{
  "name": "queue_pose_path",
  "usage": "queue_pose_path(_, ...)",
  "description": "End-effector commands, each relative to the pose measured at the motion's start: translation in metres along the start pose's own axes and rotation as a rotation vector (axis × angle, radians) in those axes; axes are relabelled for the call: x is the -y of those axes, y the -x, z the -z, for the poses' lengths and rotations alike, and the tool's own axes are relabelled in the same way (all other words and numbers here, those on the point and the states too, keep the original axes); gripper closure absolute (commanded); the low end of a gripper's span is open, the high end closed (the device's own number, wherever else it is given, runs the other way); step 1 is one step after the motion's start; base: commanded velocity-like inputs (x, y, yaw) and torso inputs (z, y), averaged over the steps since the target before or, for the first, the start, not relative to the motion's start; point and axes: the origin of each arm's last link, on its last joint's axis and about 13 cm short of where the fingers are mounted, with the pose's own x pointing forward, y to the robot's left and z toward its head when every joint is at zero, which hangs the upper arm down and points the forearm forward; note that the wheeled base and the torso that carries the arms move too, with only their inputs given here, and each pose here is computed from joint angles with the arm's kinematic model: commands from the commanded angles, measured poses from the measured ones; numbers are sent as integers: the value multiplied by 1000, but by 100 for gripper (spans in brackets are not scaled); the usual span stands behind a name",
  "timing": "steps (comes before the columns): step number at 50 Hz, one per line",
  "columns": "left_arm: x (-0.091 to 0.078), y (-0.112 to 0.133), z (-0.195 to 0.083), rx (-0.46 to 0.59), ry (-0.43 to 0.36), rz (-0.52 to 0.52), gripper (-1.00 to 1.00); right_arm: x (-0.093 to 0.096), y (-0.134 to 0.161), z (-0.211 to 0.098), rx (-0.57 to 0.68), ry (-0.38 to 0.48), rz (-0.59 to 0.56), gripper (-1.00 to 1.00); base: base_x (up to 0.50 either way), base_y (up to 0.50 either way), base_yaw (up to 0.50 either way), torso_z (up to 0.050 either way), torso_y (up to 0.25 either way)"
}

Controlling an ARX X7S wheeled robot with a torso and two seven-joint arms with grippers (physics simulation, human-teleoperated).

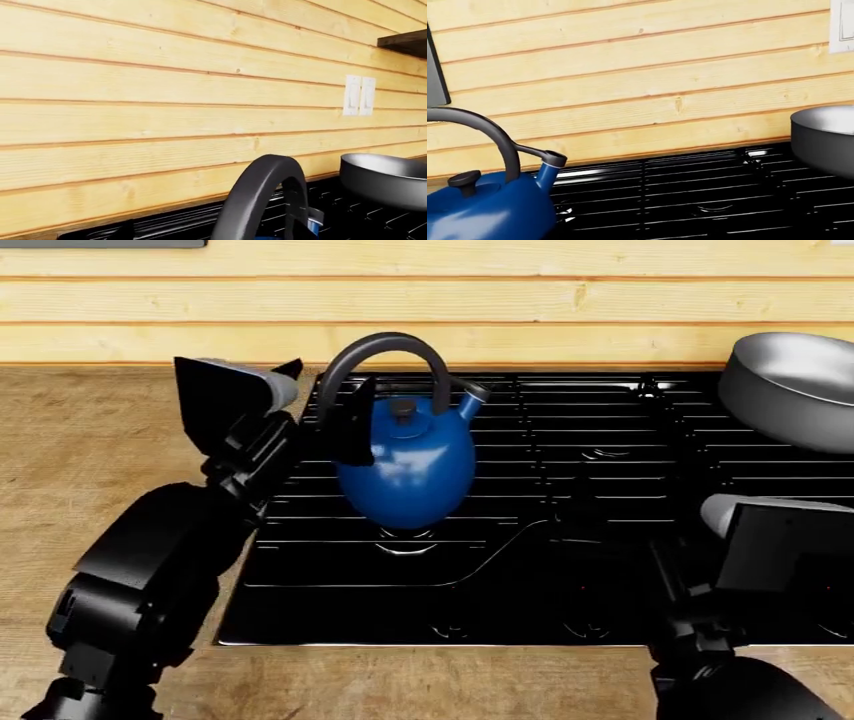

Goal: Pick the kettle from the counter and place it on a stove burner. Then turn the burner on.

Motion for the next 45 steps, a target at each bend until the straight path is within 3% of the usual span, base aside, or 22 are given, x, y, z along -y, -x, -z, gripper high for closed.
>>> queue_pose_path(1, 9, 26, -9, 15, -5, 11, -100, -3, 7, -10, 16, 10, -10, -100, 0, 0, 0, 0, 0)
queue_pose_path(11, 21, 62, -18, 57, -11, -34, -100, -5, 13, -13, 22, 3, -26, -100, 0, 0, 0, 0, 0)
queue_pose_path(19, 36, 114, -4, 77, 6, -83, -100, -4, 17, -13, 13, 12, -24, -100, 0, 0, 0, 0, 0)
queue_pose_path(25, 43, 133, -1, 118, -10, -135, -100, -5, 19, -10, 0, 23, -33, -100, 0, 0, 0, 0, 0)
queue_pose_path(27, 45, 138, 0, 136, -11, -210, -100, -6, 20, -12, 1, 20, -32, -100, 0, 0, 0, 0, 0)
queue_pose_path(32, 59, 152, -9, 171, -58, -226, -100, -8, 24, -14, -30, 33, -58, -100, 0, 0, 0, 0, 0)
queue_pose_path(36, 64, 161, -15, 234, -105, -260, -100, -12, 30, -12, -125, 16, -104, -100, 0, 0, 0, 0, 0)
queue_pose_path(37, 64, 164, -16, 248, -93, -280, -100, -10, 28, -16, -211, 3, -55, -100, 0, 0, 0, 0, 0)
queue_pose_path(38, 64, 164, -16, 250, -94, -280, -100, -13, 31, -19, -249, -35, -106, -100, 0, 0, 0, 0, 0)
queue_pose_path(41, 64, 165, -18, 259, -96, -277, -100, -16, 34, -22, -283, 52, -138, -100, 0, 0, 0, 0, 0)
queue_pose_path(45, 64, 166, -19, 257, -99, -276, -100, -17, 40, -27, -368, 83, -136, -100, 0, 0, 0, 0, 0)
